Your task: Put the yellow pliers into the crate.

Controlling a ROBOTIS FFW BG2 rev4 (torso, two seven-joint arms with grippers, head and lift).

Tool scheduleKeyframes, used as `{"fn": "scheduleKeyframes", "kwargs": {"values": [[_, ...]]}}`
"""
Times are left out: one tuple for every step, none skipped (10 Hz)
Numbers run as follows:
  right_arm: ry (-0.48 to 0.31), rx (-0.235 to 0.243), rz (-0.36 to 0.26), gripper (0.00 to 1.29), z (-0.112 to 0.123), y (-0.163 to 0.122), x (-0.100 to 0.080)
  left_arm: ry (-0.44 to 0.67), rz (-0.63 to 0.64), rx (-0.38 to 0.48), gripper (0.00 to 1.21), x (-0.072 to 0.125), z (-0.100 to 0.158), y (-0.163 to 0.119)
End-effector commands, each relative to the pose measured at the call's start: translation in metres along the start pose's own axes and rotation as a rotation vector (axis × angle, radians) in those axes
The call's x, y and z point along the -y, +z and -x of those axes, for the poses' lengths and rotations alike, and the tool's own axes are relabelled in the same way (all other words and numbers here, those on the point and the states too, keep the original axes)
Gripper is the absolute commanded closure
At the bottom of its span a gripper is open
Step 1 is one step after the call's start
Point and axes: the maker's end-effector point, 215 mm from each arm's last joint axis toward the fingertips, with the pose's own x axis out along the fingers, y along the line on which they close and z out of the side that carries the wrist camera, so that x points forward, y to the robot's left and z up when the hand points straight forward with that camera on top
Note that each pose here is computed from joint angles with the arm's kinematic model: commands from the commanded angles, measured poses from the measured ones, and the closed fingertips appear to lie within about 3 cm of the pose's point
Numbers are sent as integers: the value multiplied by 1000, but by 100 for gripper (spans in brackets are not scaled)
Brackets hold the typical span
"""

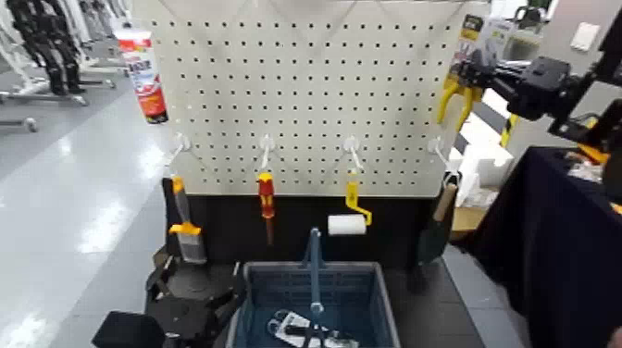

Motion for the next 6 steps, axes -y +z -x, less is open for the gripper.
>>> {"fn": "scheduleKeyframes", "kwargs": {"values": [[-2,4,7,110,1,4,2,1,2,-2,15,0,0,-1],[-7,9,23,110,4,12,4,1,2,-2,15,0,0,-1],[-26,8,51,110,11,24,7,3,3,-2,15,-1,1,-1],[-39,13,72,110,19,35,10,3,3,-2,15,-1,1,-1],[-45,21,93,110,25,48,9,5,4,-3,15,-2,1,-1],[-56,27,118,110,33,61,6,4,6,-3,15,-1,1,-1]]}}
